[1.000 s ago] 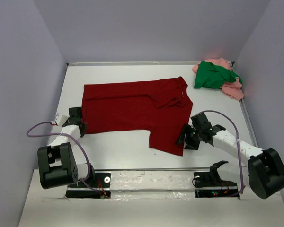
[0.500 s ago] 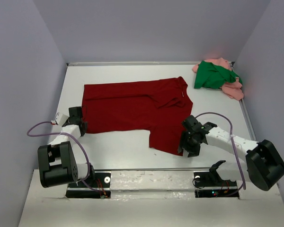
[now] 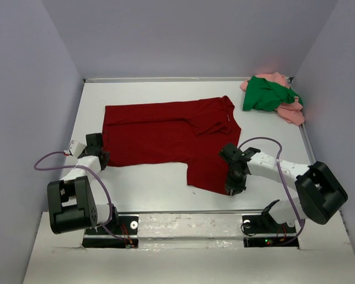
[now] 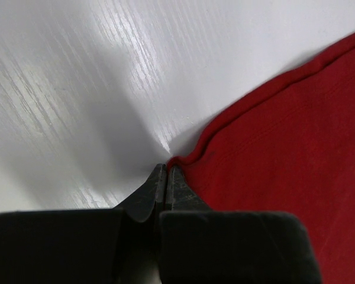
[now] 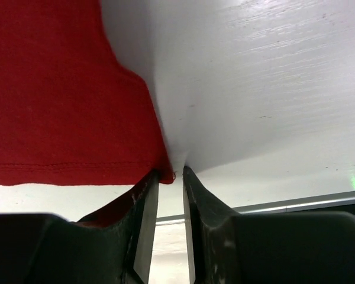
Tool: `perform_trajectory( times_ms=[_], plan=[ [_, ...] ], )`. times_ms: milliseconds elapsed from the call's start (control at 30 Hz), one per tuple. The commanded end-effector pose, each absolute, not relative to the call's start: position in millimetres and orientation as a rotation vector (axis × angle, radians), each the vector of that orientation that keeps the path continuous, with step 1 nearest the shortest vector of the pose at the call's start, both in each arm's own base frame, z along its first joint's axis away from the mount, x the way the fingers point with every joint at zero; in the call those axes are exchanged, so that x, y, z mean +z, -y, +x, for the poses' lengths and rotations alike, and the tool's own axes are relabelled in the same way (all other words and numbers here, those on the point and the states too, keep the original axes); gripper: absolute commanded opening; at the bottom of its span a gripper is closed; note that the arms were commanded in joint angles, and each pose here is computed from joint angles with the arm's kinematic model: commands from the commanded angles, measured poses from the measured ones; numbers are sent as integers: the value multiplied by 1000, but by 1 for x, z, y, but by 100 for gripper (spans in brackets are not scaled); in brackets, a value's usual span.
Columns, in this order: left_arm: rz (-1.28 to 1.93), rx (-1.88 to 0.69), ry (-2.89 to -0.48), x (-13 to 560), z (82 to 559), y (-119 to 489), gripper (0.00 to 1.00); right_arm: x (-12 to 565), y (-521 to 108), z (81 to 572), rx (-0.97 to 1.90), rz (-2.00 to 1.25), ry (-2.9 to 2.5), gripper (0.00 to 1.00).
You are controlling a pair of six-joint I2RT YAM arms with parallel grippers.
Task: Fold and stack the t-shirts
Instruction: Grap the side of the flattened tshirt closest away from the robot with both arms
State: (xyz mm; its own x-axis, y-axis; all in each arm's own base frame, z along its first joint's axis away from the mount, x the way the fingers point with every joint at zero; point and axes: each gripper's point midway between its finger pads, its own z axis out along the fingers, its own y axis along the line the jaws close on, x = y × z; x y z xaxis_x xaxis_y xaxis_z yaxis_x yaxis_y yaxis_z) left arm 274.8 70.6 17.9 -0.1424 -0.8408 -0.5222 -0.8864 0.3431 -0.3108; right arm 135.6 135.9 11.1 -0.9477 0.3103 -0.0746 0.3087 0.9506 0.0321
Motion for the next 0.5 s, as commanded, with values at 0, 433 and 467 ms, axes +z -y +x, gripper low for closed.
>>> perform_trajectory(
  times_ms=[0,433,467],
  plan=[
    [-1530,158,-2126,-8,247,-61,0,0,-131,140,-59,467,-2990,28],
    [-1491,163,-2142,-4,252,-63,0,15,-143,156,68,471,-2896,0],
    [-1483,162,-2143,-3,253,-63,0,23,-146,164,89,460,-2866,0]
  ],
)
